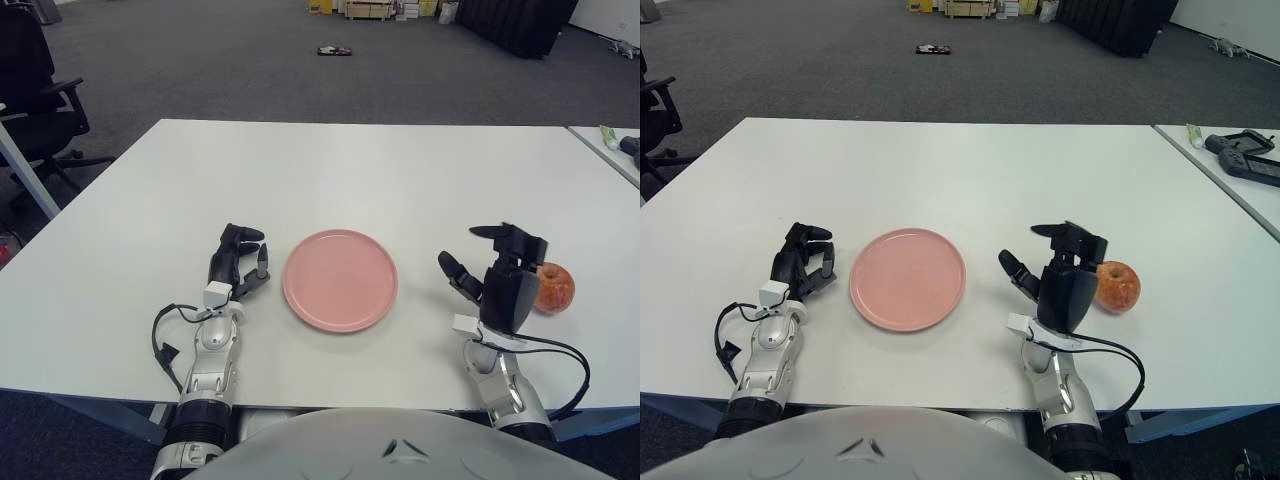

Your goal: Put the apple into the plate.

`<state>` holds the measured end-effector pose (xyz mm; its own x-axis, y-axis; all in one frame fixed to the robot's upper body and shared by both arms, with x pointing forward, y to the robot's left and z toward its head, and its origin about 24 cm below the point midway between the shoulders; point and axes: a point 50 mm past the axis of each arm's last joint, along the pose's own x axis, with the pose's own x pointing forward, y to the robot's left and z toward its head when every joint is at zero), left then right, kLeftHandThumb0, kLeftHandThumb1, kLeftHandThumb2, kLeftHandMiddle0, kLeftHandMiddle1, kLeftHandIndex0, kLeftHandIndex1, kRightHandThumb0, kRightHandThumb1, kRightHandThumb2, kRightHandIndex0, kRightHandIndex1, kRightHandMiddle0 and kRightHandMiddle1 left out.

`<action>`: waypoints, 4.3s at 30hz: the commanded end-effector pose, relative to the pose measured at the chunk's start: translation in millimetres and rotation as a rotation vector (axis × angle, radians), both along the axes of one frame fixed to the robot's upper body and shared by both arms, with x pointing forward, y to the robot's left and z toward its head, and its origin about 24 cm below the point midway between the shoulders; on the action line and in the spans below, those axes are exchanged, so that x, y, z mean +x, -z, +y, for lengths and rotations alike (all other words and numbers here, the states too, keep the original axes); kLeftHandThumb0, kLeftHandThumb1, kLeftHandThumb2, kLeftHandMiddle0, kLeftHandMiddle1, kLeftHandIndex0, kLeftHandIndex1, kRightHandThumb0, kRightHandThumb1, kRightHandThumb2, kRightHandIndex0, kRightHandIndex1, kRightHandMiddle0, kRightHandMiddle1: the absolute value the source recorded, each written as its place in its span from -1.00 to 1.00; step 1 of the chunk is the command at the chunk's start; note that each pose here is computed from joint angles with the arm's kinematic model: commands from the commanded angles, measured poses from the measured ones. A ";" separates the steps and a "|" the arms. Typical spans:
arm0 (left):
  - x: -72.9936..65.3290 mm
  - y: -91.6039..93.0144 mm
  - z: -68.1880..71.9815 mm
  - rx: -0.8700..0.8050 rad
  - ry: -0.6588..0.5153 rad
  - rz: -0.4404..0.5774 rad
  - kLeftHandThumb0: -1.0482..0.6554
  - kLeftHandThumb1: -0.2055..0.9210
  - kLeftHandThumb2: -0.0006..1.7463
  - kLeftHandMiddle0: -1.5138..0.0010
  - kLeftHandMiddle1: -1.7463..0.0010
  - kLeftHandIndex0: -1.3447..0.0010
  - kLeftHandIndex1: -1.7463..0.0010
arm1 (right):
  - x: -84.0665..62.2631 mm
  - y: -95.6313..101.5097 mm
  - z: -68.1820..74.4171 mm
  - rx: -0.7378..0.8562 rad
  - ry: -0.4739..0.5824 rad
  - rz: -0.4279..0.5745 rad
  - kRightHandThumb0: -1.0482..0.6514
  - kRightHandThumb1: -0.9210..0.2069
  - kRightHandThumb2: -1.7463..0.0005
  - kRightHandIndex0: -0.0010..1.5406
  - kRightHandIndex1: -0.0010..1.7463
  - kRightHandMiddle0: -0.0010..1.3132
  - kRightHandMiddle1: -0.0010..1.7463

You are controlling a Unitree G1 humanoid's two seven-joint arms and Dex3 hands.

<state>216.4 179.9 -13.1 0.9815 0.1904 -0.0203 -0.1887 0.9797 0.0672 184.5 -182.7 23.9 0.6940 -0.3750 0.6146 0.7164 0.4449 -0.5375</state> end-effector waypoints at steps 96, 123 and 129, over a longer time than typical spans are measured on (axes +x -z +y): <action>-1.5 -2.0 3.0 0.007 -0.014 -0.003 -0.23 0.50 0.05 0.16 -0.89 0.45 -1.00 | 35.0 44.3 -71.0 0.656 0.469 0.265 -0.54 -0.21 -0.08 -0.96 -0.96 -1.00 -0.97; -2.8 -1.5 3.3 -0.009 -0.026 0.000 -0.23 0.51 0.04 0.17 -0.85 0.46 -1.00 | 35.7 35.0 -74.3 0.683 0.394 0.158 0.21 0.25 -0.63 -0.16 0.99 -0.30 0.96; -2.3 -1.7 3.3 -0.004 -0.033 -0.003 -0.23 0.51 0.04 0.17 -0.84 0.46 -1.00 | 35.9 34.1 -79.6 0.660 0.442 0.138 0.22 0.52 -0.83 0.04 0.98 -0.13 0.98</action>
